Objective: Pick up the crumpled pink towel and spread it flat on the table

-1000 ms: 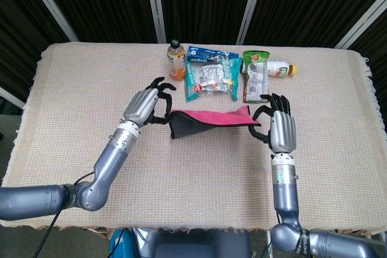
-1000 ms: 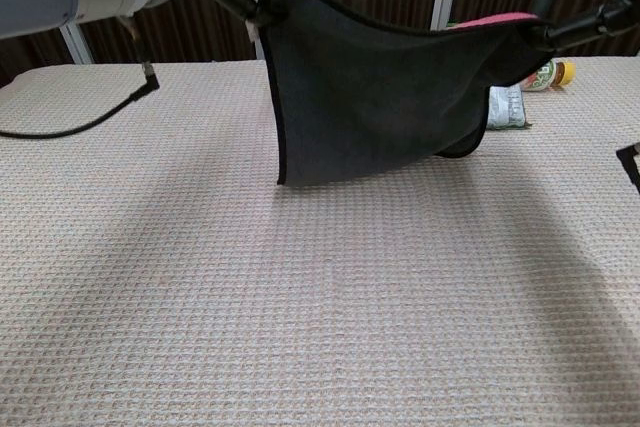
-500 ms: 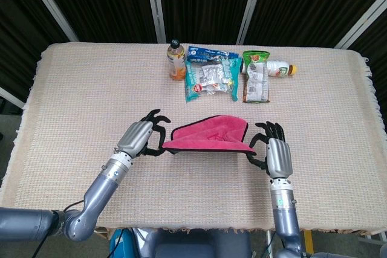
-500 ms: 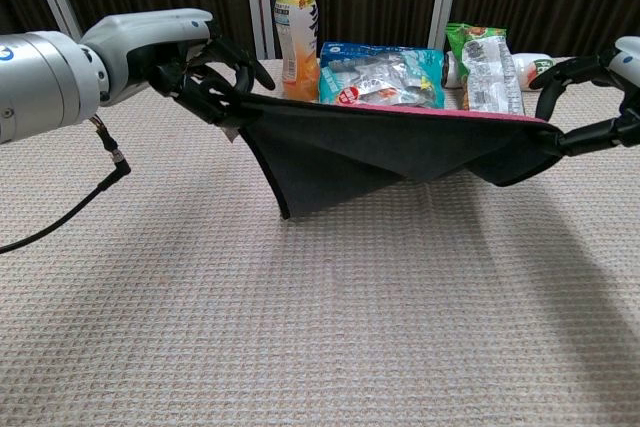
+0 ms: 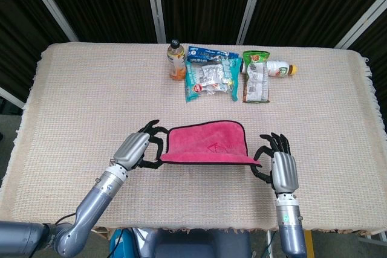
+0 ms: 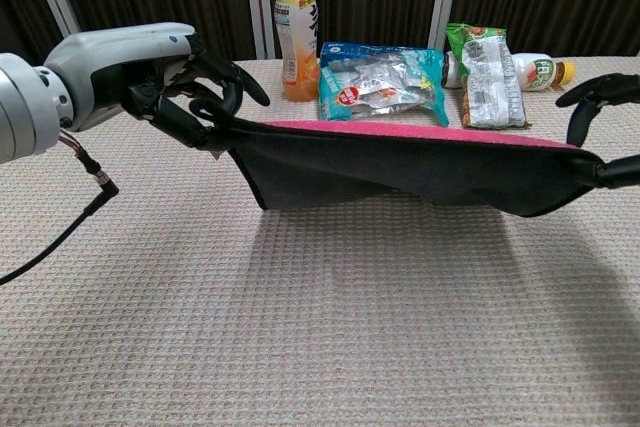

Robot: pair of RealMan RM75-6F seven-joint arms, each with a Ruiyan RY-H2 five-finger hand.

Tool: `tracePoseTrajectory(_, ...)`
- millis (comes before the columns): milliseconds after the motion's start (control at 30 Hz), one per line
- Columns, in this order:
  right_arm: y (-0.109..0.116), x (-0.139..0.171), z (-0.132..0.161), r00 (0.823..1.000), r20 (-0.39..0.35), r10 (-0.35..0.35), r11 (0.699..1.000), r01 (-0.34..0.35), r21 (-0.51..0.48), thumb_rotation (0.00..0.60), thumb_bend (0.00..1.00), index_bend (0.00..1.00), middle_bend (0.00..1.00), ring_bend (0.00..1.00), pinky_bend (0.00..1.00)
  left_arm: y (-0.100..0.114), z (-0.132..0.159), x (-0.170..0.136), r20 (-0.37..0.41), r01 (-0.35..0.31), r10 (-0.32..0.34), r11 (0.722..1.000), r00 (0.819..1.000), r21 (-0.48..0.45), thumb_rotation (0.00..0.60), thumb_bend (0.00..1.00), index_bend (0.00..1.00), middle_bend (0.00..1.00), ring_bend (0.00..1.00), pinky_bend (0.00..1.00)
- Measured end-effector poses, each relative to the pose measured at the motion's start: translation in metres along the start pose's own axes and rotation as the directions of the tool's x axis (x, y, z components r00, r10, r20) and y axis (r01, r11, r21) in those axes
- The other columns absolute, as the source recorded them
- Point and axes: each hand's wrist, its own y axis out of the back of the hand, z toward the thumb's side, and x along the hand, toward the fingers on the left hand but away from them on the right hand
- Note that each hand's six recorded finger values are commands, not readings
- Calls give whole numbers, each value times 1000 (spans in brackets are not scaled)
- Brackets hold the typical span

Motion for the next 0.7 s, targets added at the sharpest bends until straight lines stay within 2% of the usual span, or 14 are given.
tracePoseTrajectory(367,-16,24,-9,999,3,39,999,-39,5,600,881,814,250,123,26,-5,-13,-20,-11,12,-12,1000,1000,1,600,403,699,220,42,157)
tracePoseTrajectory(700,-26,33,-16,998,6,63,998,-63,14,600,881,814,250,124,26,-17,-19,-27,-18,38,-38,999,999,-7,600,403,698,220,42,157)
